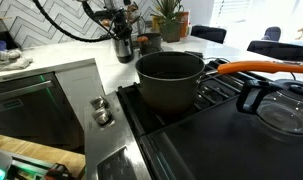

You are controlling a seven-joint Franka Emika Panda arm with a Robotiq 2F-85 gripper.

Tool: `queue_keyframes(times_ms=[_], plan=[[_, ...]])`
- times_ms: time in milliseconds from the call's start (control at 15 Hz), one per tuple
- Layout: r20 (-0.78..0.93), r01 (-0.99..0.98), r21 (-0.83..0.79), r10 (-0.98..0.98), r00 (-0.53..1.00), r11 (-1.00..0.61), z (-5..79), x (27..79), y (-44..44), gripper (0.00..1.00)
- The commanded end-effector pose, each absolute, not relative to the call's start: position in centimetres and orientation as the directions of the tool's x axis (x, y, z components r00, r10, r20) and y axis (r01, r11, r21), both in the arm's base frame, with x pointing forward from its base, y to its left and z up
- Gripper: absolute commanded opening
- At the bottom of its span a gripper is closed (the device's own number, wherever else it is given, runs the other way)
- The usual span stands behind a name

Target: Place the utensil holder next to the stove

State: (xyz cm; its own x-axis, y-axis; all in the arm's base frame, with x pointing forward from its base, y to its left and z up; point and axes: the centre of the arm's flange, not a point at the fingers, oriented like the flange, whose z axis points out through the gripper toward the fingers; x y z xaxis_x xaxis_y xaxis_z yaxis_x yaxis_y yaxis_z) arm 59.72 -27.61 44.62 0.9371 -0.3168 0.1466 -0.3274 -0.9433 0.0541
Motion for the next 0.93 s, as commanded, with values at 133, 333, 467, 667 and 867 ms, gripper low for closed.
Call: queue_keyframes(times_ms=[133, 333, 467, 667, 867], plan=[[0.094, -0.243, 0.031, -0.239, 0.966, -0.97, 43.4, 57.6, -26.9, 0.01], [0.101, -0.245, 0.024, -0.241, 0.965, -0.969, 43.3, 57.6, -27.0, 0.29], [0.097, -0.225, 0.025, -0.222, 0.97, -0.974, 43.3, 57.6, -27.0, 0.43], [0.101, -0.215, 0.028, -0.211, 0.972, -0.976, 43.7, 57.4, -26.6, 0.65], [0.123, -0.215, 0.032, -0.209, 0.97, -0.976, 44.9, 57.0, -26.2, 0.88]])
